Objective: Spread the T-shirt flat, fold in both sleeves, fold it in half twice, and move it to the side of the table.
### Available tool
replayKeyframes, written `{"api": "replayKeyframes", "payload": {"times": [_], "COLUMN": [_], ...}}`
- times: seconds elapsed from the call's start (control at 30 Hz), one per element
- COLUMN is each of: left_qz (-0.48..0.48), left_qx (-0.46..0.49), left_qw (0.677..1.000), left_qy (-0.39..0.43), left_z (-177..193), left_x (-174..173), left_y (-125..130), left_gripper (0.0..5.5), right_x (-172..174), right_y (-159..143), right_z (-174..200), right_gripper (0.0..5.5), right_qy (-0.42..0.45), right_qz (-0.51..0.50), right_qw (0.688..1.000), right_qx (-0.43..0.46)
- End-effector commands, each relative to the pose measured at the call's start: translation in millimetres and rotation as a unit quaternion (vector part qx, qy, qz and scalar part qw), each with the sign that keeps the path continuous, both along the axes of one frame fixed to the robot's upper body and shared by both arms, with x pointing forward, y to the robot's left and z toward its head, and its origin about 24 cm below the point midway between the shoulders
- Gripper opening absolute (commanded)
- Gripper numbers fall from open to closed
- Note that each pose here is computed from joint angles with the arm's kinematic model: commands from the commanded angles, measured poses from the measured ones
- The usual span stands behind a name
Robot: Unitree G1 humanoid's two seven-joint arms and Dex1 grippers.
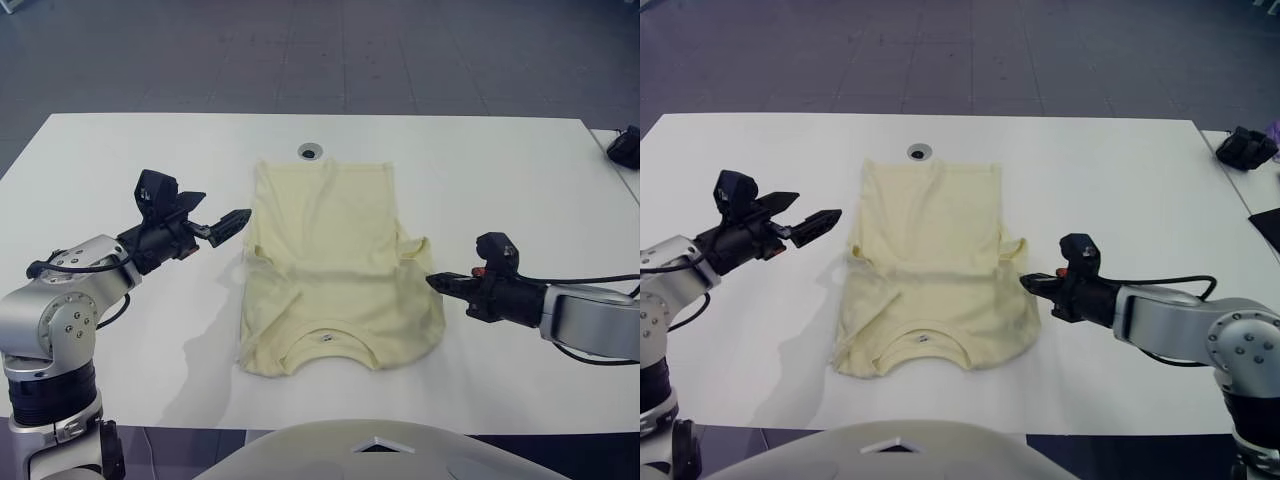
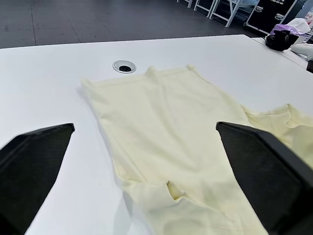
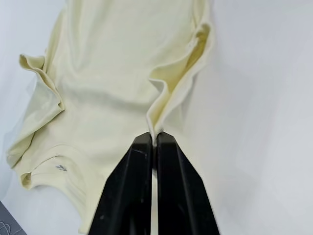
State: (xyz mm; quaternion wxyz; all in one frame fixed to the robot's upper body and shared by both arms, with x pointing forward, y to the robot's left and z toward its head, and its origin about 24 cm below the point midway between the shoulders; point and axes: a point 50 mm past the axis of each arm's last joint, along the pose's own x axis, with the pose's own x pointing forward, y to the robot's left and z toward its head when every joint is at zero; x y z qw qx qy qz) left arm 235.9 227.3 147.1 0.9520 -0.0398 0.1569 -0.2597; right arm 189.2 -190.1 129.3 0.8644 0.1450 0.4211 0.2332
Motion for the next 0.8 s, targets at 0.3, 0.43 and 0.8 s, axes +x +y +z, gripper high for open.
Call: {"api": "replayKeyframes", "payload": {"times": [0.3,0.43,0.8], "left_qz": [-0.015,-0.013,-0.045], "left_qx": [-0.003,-0.004,0.023], "left_qw": [1.000,1.000,0.998], "left_qy": [0.000,0.001,0.027], "left_z": [-1.6,-3.0,-7.3], "left_x": [3.8,3.6,-5.4], "left_y": [-8.2,-10.2,-7.5], "left_gripper": [5.40,5.40,5.40], "right_x": [21.2,31.0,23.1], "right_y": [53.4,72.2,32.1], "right_z": [-18.7,-26.8,18.3], "right_gripper": [0.04,0.36,2.25], "right_qy": [0.012,0.023,-0.183], "right_qz": [0.040,0.055,0.092], "right_qw": [0.998,0.995,0.977], "right_qx": [0.050,0.079,-0.054]}}
